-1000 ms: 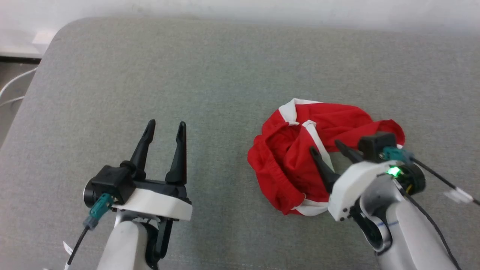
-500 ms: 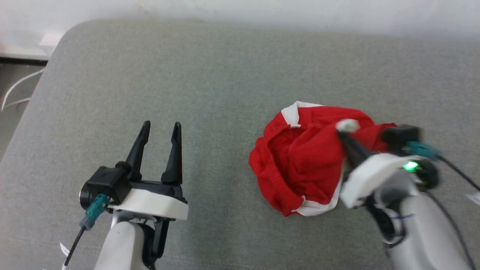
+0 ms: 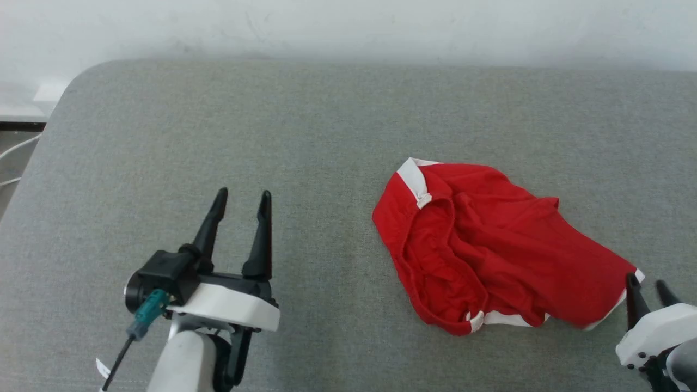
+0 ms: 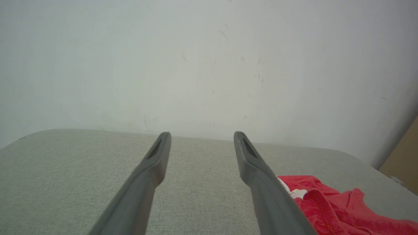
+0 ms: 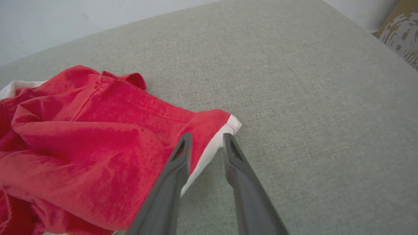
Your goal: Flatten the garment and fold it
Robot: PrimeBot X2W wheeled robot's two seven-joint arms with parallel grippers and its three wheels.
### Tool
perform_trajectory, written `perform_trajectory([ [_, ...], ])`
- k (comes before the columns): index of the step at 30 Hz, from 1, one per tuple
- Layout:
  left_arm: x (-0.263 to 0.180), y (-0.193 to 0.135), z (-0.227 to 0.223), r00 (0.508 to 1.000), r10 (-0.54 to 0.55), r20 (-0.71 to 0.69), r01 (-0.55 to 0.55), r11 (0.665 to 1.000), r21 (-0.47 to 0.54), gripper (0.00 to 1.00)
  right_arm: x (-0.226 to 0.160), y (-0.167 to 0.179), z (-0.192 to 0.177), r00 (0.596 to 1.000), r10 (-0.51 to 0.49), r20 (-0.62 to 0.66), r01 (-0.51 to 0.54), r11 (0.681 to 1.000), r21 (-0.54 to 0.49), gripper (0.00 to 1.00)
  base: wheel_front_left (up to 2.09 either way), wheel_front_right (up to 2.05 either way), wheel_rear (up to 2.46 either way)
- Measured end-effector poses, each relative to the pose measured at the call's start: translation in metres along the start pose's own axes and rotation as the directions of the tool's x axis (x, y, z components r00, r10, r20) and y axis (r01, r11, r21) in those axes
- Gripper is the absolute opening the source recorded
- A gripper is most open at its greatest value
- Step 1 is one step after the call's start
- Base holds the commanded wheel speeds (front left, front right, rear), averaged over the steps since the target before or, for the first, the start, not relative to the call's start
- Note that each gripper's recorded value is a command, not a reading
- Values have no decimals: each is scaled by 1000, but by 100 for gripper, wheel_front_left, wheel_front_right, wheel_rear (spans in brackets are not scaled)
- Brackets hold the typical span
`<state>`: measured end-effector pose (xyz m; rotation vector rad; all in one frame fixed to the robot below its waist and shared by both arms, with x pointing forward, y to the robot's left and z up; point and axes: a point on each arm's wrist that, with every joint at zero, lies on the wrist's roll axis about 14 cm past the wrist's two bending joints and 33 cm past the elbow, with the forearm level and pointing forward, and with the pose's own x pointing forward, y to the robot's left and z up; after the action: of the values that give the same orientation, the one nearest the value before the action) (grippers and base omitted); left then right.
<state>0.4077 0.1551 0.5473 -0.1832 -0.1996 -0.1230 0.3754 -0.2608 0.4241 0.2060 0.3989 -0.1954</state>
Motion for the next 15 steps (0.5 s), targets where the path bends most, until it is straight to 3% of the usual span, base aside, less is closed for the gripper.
perform_trajectory([
  [5, 0, -27, -9, 996, -84, -28, 84, 996, -18, 100, -6, -6, 22, 993, -16, 119, 19, 1000, -22, 100, 0, 0, 0],
  [9, -4, -82, -27, 966, -247, -75, 242, 968, -73, 100, -13, 1, 53, 965, 8, 260, 12, 997, -75, 100, 0, 0, 0],
  [12, -15, -143, -45, 893, -429, -140, 411, 901, -137, 100, -17, 6, 64, 953, 25, 303, 2, 996, -89, 100, 0, 0, 0],
  [15, -33, -194, -64, 776, -585, -236, 548, 810, -207, 100, -19, 7, 67, 949, 30, 313, -1, 996, -93, 100, 0, 0, 0],
])
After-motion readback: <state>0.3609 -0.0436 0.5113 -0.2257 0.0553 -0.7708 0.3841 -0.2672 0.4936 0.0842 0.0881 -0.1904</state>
